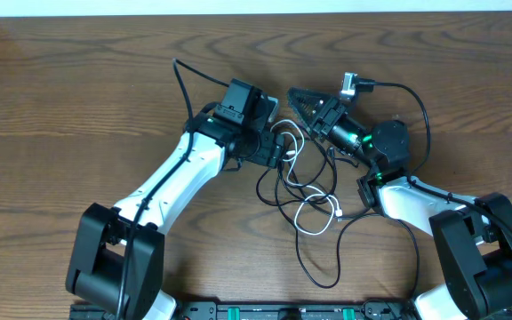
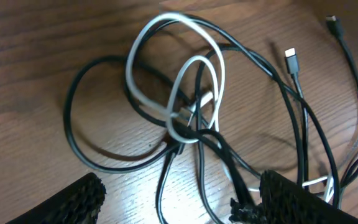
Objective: Untangle cables
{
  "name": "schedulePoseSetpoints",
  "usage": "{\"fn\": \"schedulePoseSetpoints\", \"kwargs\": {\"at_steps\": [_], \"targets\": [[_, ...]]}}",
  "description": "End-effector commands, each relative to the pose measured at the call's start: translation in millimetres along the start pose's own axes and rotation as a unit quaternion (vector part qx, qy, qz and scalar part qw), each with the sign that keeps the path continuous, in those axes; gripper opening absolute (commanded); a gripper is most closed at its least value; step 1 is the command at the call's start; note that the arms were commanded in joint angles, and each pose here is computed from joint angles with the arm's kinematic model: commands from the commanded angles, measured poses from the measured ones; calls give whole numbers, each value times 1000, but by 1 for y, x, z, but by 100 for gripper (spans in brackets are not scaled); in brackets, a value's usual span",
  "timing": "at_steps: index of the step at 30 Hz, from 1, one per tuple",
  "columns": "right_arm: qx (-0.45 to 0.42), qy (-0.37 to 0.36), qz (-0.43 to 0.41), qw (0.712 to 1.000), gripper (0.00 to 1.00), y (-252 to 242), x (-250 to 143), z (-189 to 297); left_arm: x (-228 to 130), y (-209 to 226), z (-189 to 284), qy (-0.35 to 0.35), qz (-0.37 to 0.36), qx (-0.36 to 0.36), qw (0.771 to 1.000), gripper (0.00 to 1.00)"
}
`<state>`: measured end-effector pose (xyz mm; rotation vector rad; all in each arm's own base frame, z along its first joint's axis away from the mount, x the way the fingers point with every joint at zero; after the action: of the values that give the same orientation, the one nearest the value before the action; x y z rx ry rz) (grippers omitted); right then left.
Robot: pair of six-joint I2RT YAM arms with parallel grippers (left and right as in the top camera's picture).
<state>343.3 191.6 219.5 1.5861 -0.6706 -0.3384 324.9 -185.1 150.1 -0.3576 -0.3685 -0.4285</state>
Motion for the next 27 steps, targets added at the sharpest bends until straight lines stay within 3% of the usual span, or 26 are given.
{"fn": "schedulePoseSetpoints", "kwargs": {"at_steps": [1,7,13,22,27], "targets": [[4,-8,0,1000,57,3,4,0,2,-2,-1,-2,-9,2,1000,80],[-9,-8,-8,1000,58,-3,4,1,1,-2,-1,-1,-8,2,1000,80],[-117,0,-50,992,58,-43,-1,6,1,0,-1,0,-12,10,1000,80],[-183,16,-95,978,68,-66,-11,13,-4,36,6,12,-4,173,985,80],[-220,12,-115,969,77,-79,-15,18,-9,56,13,21,29,206,978,80]]}}
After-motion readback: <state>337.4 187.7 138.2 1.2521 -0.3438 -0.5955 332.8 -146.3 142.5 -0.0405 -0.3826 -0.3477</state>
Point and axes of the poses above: each gripper's point midway between its finger pads, its own z axis back along the fingers, its own y axis along the line the jaws close on, x = y × z, the point moved 7 cm from there along z, back along the fingers, and after that the axes turned 3 degrees about -z, right-handed, at the moved point
